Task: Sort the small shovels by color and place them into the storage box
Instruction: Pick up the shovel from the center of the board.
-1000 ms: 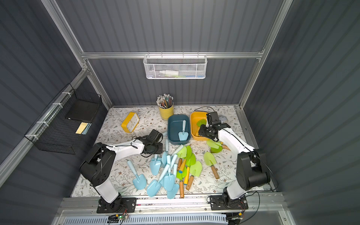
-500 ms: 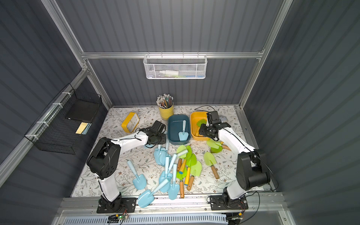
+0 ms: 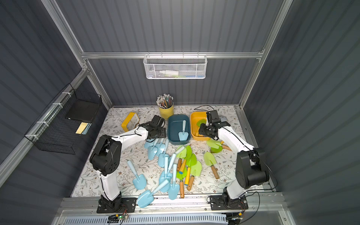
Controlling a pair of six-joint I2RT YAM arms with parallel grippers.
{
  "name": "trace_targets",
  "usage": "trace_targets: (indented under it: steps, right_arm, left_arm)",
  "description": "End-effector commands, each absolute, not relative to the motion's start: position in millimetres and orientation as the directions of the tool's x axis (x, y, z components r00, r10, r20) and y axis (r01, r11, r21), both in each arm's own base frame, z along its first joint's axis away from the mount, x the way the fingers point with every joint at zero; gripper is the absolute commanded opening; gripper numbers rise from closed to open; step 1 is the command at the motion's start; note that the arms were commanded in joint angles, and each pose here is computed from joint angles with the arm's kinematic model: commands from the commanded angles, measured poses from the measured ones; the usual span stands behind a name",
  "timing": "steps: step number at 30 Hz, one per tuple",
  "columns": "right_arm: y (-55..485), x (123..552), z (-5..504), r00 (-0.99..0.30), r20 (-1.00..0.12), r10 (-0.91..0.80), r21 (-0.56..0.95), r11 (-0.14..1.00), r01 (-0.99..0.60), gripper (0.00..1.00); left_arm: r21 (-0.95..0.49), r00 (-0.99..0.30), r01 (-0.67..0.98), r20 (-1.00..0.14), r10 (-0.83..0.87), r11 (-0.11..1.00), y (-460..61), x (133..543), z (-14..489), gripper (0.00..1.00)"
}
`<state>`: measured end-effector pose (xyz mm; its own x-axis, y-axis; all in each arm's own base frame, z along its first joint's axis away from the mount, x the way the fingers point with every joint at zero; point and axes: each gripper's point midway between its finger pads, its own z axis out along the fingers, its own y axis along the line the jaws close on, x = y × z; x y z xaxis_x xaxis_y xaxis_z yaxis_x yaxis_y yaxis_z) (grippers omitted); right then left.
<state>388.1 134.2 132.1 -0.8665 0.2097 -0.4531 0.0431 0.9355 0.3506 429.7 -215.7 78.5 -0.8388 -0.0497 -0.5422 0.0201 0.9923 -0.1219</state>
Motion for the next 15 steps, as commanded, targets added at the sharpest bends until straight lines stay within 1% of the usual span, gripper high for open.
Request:
trace_targets:
  steps: [1, 6, 9, 12, 15]
  right_arm:
    - [136.2, 389.7, 138.0, -0.870, -0.454, 0.192, 0.353, 0.935, 0.022, 0.51]
    - [146.6, 384.2, 141.7, -0.880, -0.447, 0.164, 0.388, 0.921, -0.026, 0.51]
    - [182.5, 361.1, 146.1, -0.905, -0.419, 0.068, 0.464, 0.873, -0.150, 0.51]
    - [229.7, 311.4, 146.9, -0.921, -0.376, -0.101, 0.511, 0.807, -0.297, 0.51]
    - [267.3, 250.1, 148.6, -0.902, -0.335, -0.273, 0.523, 0.742, -0.419, 0.51]
  left_arm:
    - [-0.112, -0.812, -0.016, -0.578, -0.078, 0.994, -205.9, 430.5, 109.1, 0.63]
    - [-0.151, -0.807, -0.003, -0.583, -0.091, 0.989, -203.5, 416.3, 128.8, 0.66]
    - [-0.183, -0.783, -0.012, -0.609, -0.123, 0.983, -202.7, 416.7, 147.3, 0.67]
    - [-0.224, -0.738, -0.032, -0.652, -0.174, 0.974, -204.5, 431.6, 173.3, 0.69]
    - [-0.298, -0.685, -0.029, -0.689, -0.236, 0.954, -211.5, 452.2, 199.2, 0.70]
